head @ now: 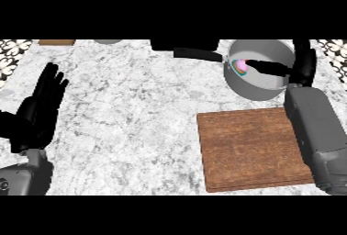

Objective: Pick the cupcake from the cutting board and place it in the pot

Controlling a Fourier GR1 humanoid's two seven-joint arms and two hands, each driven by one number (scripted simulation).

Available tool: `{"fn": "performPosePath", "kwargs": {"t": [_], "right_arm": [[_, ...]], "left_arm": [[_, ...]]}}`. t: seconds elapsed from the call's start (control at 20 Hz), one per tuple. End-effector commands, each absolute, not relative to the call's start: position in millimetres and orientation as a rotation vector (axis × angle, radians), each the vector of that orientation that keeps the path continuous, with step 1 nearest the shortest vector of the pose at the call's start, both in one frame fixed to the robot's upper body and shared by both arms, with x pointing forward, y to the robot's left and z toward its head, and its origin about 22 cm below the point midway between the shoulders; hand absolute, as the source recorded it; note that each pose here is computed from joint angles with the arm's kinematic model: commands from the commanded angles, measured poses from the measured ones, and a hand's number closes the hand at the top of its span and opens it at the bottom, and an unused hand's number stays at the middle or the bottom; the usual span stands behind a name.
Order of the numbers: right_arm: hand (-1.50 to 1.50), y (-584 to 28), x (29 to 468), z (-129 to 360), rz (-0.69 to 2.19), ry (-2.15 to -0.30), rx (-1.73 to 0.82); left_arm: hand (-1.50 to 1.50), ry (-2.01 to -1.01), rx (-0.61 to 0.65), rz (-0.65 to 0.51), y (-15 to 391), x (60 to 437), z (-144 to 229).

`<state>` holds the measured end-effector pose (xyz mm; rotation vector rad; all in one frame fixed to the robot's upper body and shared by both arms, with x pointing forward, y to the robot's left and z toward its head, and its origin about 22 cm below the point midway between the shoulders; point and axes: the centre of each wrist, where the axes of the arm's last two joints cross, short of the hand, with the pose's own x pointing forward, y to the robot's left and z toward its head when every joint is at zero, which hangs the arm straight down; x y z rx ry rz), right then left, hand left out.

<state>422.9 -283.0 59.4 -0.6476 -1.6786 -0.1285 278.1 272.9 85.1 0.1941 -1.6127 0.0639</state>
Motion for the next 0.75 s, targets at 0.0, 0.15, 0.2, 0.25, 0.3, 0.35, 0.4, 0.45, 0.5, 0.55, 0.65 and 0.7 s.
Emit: {"fn": "performPosePath", "kwargs": {"t": [0.0, 0.15, 0.2, 0.25, 0.3, 0.35, 0.4, 0.45, 0.5, 0.55, 0.65, 0.7], "right_arm": [[-1.50, -324.5, 403.0, 53.4, -0.120, -1.693, -0.607], [-1.50, -332.9, 394.8, 54.8, -0.106, -1.691, -0.590], [-1.50, -334.9, 398.4, 74.9, -0.091, -1.677, -0.573], [-1.50, -347.0, 384.7, 68.5, -0.076, -1.692, -0.586], [-1.50, -355.5, 390.9, 59.1, -0.107, -1.688, -0.599], [-1.50, -352.8, 383.2, 66.1, -0.096, -1.682, -0.598], [-1.50, -352.5, 377.0, 64.1, -0.098, -1.681, -0.587], [-1.50, -344.0, 361.2, 49.1, -0.072, -1.674, -0.572], [-1.50, -371.3, 350.3, 45.3, -0.073, -1.692, -0.567], [-1.50, -378.5, 370.7, 67.2, -0.090, -1.681, -0.603], [-1.50, -378.7, 358.3, 54.4, -0.095, -1.695, -0.575], [-1.50, -374.1, 371.9, 64.0, -0.092, -1.673, -0.579]], "left_arm": [[0.00, -1.625, 0.193, 0.081, 295.4, 269.8, 68.8], [0.00, -1.610, 0.192, 0.068, 267.4, 289.2, 90.2], [0.00, -1.617, 0.216, 0.091, 293.6, 288.7, 85.3], [0.00, -1.619, 0.207, 0.079, 266.4, 280.8, 85.3], [0.00, -1.606, 0.205, 0.050, 269.0, 296.0, 80.9], [0.00, -1.611, 0.203, 0.066, 274.5, 280.5, 88.8], [0.00, -1.603, 0.221, 0.063, 284.2, 276.9, 88.1], [0.00, -1.600, 0.192, 0.080, 285.5, 280.1, 79.1], [0.00, -1.605, 0.204, 0.070, 279.8, 287.7, 81.0], [0.00, -1.623, 0.198, 0.060, 271.6, 275.6, 93.4], [0.00, -1.607, 0.202, 0.065, 274.2, 277.1, 73.6], [0.00, -1.611, 0.206, 0.069, 269.0, 287.7, 82.9]]}}
